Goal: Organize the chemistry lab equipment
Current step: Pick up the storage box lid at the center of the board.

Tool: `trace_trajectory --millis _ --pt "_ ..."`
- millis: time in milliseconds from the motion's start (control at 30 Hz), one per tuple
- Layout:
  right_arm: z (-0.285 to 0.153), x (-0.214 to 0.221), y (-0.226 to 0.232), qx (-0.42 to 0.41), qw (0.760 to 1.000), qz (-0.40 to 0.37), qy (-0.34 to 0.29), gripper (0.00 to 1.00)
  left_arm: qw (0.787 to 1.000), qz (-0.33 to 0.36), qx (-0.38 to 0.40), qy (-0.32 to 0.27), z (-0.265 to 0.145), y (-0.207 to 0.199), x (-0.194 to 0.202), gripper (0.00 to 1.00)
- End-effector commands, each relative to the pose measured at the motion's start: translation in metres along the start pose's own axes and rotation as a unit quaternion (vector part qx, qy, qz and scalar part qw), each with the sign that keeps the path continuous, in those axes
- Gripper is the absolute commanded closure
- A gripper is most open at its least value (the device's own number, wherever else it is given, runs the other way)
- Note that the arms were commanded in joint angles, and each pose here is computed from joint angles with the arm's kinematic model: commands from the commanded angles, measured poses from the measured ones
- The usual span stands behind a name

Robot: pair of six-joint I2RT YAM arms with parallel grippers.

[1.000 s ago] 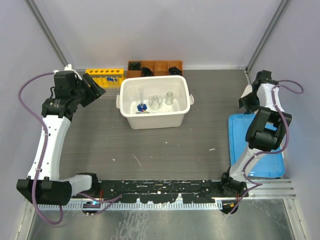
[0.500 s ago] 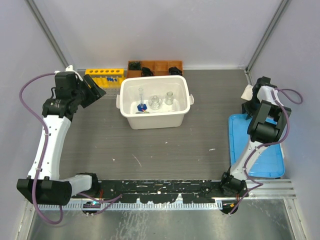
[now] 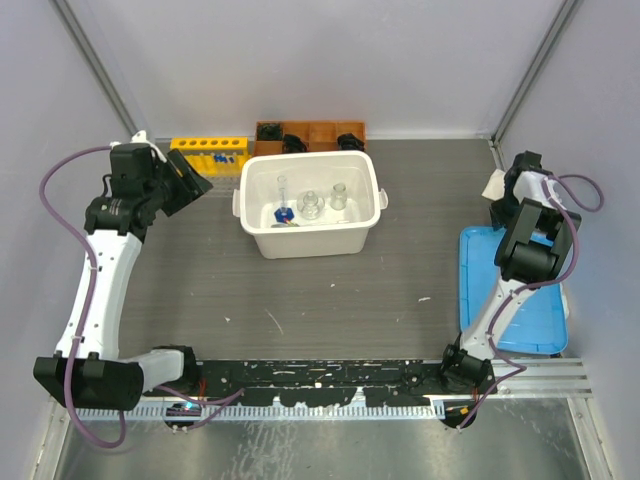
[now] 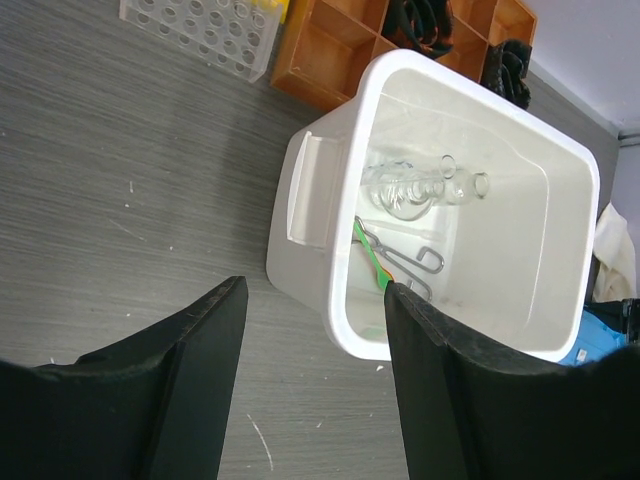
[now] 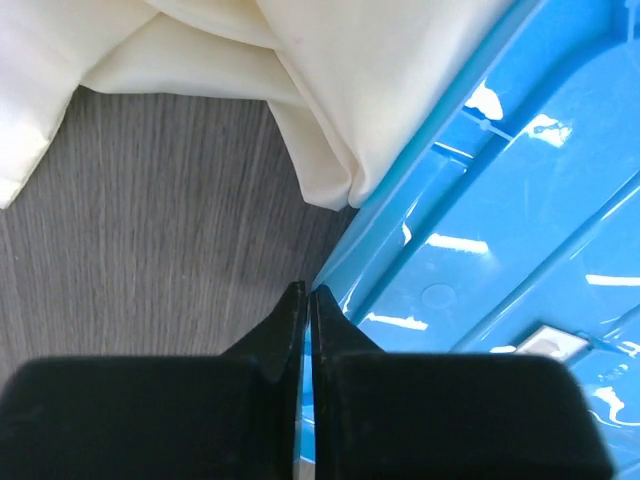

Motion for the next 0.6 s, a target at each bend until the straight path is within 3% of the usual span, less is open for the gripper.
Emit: trace_trajectory --millis 0,133,333,467,567 --pt "0.008 -0.015 -0.001 0.000 0.999 0.006 -0.032 0.99 1.000 -0.004 0.022 0.000 0.000 -0.006 -0.003 0.41" --pt "-0.008 -0.019 0.004 -0.042 0.998 0.003 -0.039 0.99 1.000 -0.009 0.021 0.006 0.005 -0.006 -0.002 0.41" --pt "-0.105 -0.038 0.021 -0.202 0.975 -0.013 -0.096 0.99 0.998 -0.032 0.044 0.028 0.018 -0.016 -0.003 0.42" --pt "-0.174 -0.035 0.033 -0.354 0.927 -0.019 -0.119 0.99 0.995 -0.046 0.083 0.034 0.025 -0.035 -0.014 0.43" --pt "-0.230 -0.037 0.043 -0.483 0.860 -0.034 -0.164 0.99 0.988 -0.061 0.136 0.036 0.025 -0.055 -0.024 0.43"
Point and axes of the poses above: each gripper's point midway between its finger pads, its own z axis out along the fingers, its own y axis along the line the jaws close on, x = y × z, the point moved 8 cm from there along -z, back along the fingers, and after that the axes turned 12 degrees about -z, right-handed, at the moved point
